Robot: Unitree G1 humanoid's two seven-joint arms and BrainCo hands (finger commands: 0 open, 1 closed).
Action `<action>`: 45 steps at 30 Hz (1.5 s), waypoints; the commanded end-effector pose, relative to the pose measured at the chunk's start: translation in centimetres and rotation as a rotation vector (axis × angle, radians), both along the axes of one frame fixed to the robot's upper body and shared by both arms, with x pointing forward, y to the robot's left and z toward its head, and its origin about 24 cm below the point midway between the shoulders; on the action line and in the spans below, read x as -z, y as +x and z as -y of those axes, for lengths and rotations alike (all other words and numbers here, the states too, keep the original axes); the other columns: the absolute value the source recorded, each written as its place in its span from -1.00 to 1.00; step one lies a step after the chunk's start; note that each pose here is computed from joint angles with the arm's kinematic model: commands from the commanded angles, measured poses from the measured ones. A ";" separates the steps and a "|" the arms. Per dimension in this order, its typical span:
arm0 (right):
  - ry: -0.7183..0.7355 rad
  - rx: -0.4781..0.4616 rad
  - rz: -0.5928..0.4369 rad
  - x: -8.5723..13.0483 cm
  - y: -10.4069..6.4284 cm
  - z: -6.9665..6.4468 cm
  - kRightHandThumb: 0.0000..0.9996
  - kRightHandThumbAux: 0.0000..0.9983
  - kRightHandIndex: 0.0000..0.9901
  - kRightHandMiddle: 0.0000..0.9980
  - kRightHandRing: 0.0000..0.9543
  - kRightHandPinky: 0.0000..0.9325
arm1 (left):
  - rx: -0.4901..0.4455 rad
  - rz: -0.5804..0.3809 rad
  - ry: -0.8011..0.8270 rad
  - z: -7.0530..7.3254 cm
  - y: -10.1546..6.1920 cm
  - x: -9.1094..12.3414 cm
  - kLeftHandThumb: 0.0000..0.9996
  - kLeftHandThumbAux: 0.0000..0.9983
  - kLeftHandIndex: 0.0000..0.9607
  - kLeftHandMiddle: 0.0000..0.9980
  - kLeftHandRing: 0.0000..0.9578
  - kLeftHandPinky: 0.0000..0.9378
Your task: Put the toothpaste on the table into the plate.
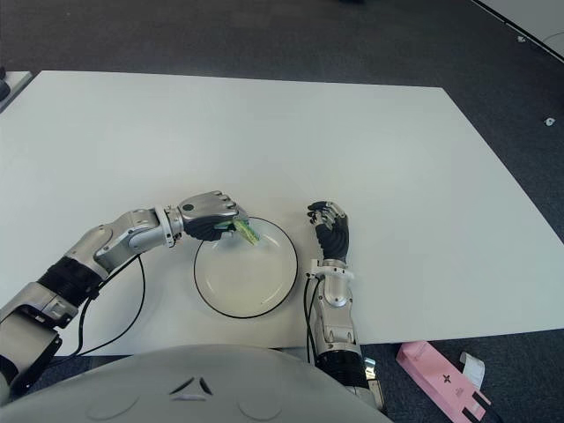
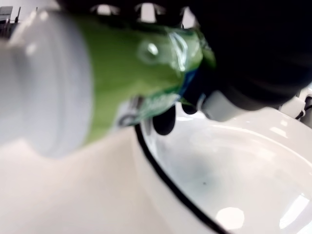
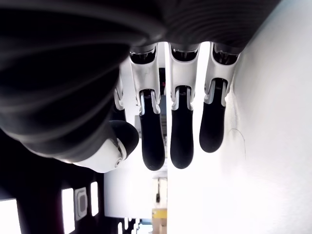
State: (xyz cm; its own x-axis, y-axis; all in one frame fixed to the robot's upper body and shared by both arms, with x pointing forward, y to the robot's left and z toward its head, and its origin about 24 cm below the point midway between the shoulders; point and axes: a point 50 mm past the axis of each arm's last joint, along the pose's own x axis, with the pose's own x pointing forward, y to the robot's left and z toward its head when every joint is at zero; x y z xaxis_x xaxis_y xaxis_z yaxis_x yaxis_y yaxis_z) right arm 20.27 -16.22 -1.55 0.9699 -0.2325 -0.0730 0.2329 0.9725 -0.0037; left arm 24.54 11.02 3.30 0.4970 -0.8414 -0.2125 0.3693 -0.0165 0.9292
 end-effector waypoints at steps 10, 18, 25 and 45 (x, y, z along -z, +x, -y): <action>0.024 0.011 -0.029 0.5 -0.3 -0.3 0.42 0.45 -0.14 -0.07 -0.06 -0.02 | -0.092 -0.186 -0.140 -1.5 -2.5 -2.5 0.38 0.42 -0.10 0.32 0.33 0.27; 0.017 0.006 -0.040 0.5 -0.3 -0.4 0.42 0.45 -0.14 -0.07 -0.06 -0.03 | -0.102 -0.249 -0.107 -2.5 -2.1 -4.6 -0.38 0.28 -0.65 -0.19 -0.04 0.00; 0.021 0.006 -0.038 0.5 -0.3 -0.4 0.43 0.45 -0.14 -0.06 -0.05 -0.02 | -0.129 -0.311 -0.186 -3.3 -3.2 -5.0 -0.76 0.17 -0.97 -0.59 -0.42 -0.38; 0.027 0.000 -0.036 0.5 -0.2 -0.4 0.43 0.45 -0.14 -0.06 -0.05 -0.03 | -0.095 -0.273 -0.335 -3.6 -3.7 -6.3 -0.75 0.06 -1.00 -1.00 -0.73 -1.00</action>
